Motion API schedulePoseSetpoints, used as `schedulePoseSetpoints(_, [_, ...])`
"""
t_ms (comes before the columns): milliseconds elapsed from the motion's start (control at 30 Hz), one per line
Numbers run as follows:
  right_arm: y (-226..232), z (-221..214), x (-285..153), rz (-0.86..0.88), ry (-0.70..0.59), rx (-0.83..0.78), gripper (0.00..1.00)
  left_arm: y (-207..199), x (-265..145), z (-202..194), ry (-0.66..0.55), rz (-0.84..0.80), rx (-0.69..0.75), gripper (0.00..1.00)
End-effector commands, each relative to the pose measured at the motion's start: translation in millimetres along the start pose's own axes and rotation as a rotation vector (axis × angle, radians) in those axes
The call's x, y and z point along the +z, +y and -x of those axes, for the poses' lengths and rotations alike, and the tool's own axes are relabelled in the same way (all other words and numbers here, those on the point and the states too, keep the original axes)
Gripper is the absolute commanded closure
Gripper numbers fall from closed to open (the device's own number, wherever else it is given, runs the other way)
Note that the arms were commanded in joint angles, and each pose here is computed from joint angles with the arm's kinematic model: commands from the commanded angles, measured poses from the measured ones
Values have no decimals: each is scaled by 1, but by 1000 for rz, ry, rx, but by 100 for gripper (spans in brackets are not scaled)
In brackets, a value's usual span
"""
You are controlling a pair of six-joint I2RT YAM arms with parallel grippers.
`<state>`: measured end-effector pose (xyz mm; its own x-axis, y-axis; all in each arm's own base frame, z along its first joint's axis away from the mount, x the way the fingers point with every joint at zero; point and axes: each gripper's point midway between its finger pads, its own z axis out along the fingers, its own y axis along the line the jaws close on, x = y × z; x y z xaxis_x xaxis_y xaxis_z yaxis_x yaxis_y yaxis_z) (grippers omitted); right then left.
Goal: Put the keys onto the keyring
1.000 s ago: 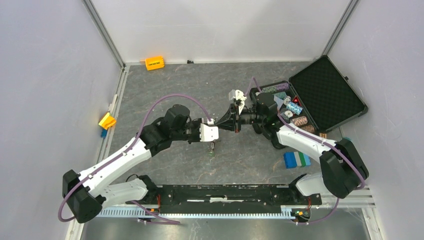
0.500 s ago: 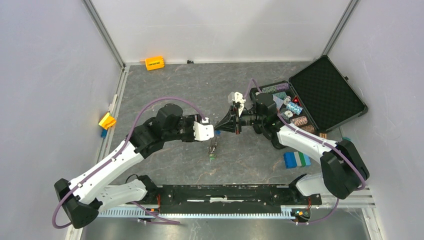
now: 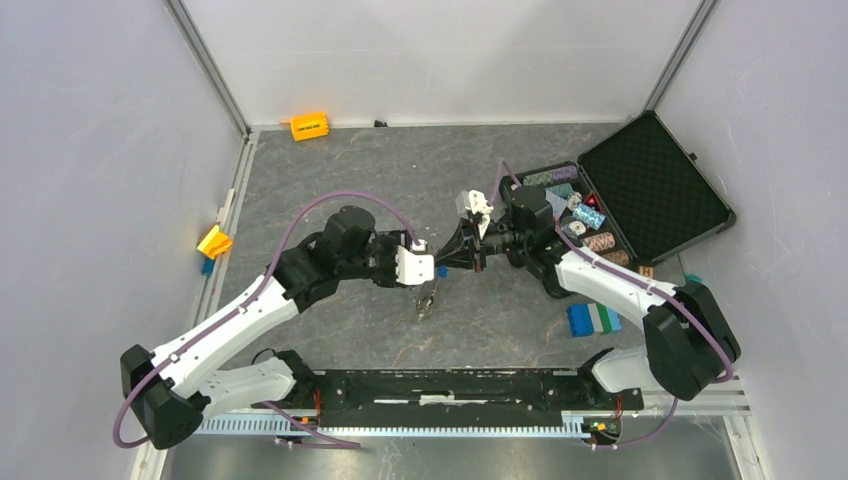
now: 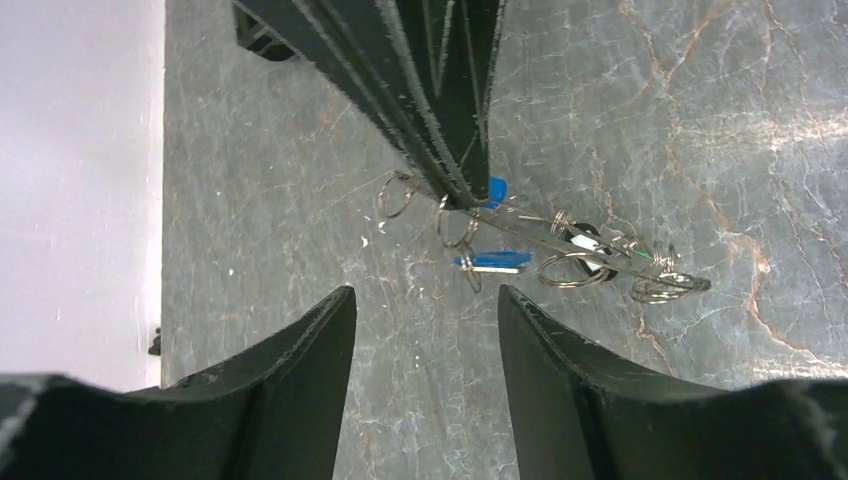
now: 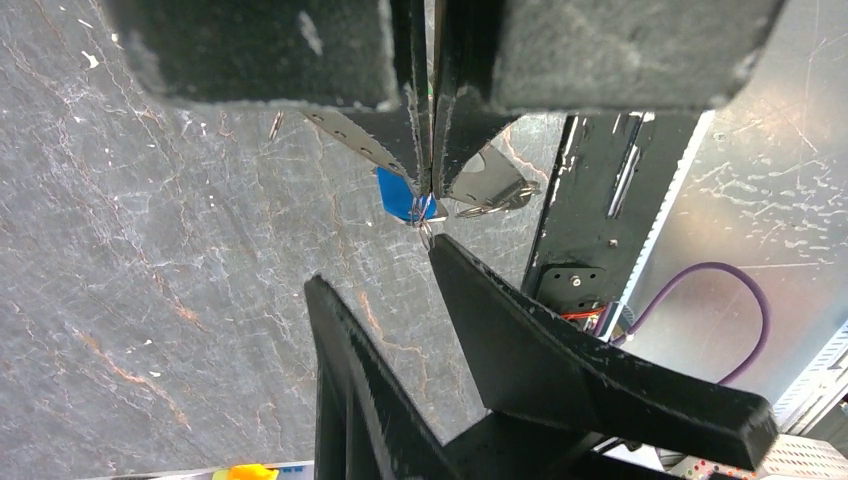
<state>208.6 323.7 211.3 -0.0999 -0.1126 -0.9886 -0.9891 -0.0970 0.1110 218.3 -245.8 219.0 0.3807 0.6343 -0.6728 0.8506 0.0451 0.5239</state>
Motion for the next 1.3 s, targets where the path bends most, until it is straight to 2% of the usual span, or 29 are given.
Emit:
schedulePoseSetpoints(0, [4,39,-2,22,-60,-126,100,-8,9,12,-85,-61,82,40])
schedulePoseSetpoints(100, [3,39,-2,18,-59,-123,100,-18,11,13,-107,-116,101,45])
schedulePoseSetpoints(467, [3,40,-2,17,-60,-116,100,-24,17,9,-97,-159,105,80])
schedulePoseSetpoints(600, [2,39,-3,6,-58,-117,100,-24,17,7,-87,-154,99,84])
schedulePoseSetpoints(867, [1,37,-4,-25,-77,-109,100,-17,22,10,-94,-119,53,74])
schedulePoseSetpoints(1133, [0,36,-5,-38,-89,-92,100,-21,23,15,-121,-133,-4,51])
schedulePoseSetpoints(1267, [1,35,-4,-37,-87,-92,100,-17,20,11,-95,-106,-21,46])
